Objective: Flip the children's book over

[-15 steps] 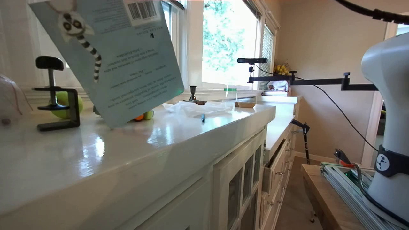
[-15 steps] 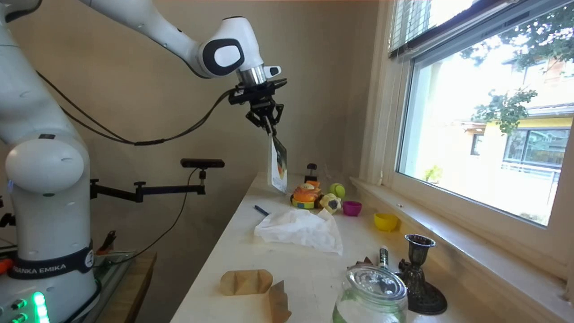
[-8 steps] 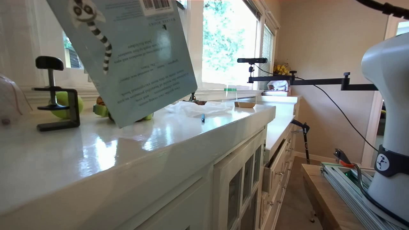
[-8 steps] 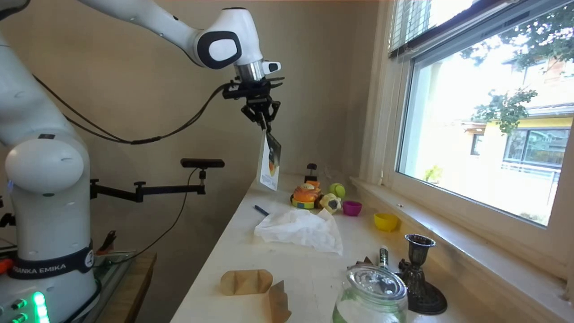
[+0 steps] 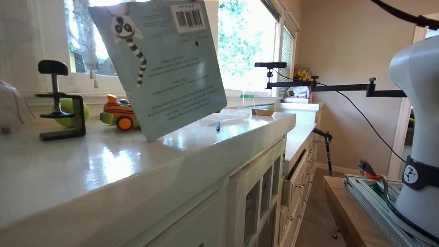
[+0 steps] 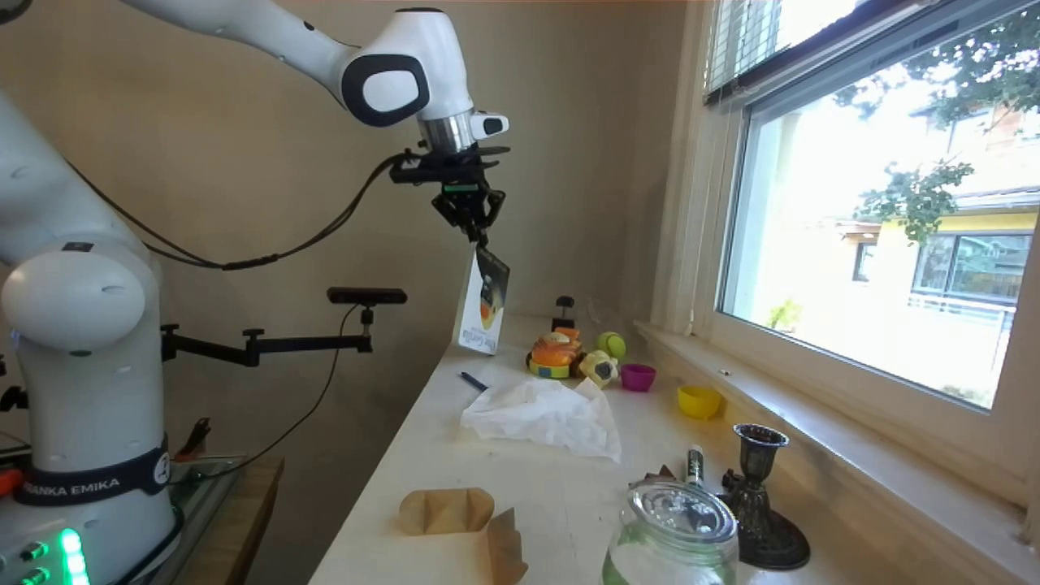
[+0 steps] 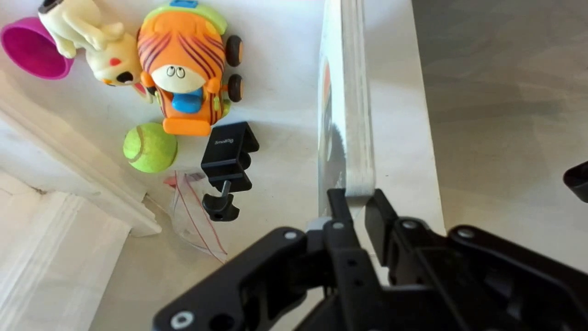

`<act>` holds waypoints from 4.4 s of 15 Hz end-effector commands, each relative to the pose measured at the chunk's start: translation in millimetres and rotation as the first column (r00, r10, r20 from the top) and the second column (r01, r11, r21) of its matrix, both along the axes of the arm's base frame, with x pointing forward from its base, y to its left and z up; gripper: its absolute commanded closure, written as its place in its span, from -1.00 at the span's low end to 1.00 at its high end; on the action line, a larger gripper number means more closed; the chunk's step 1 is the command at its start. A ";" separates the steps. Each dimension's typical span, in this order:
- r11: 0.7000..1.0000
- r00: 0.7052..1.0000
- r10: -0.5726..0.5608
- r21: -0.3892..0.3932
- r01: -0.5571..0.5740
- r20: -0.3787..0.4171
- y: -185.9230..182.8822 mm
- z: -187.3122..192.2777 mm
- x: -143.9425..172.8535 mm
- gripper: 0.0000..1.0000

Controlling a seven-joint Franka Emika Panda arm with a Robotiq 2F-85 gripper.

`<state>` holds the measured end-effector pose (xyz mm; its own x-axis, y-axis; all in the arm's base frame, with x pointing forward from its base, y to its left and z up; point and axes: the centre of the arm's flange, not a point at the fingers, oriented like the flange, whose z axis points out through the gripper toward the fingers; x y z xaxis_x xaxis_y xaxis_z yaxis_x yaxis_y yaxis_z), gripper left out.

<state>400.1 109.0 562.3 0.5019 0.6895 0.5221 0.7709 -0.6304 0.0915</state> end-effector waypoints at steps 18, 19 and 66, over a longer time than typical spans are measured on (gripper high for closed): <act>0.929 0.928 -0.361 0.055 0.366 -0.086 -74.5 -48.6 -6.1 0.91; 0.923 0.923 -0.374 0.058 0.380 -0.089 -76.6 -50.0 -6.7 0.91; 0.888 0.889 -0.454 0.053 0.457 -0.069 -83.6 -29.2 -20.9 0.92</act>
<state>374.7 29.7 523.5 0.7857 0.3102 0.5352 0.3897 -0.9201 -0.0389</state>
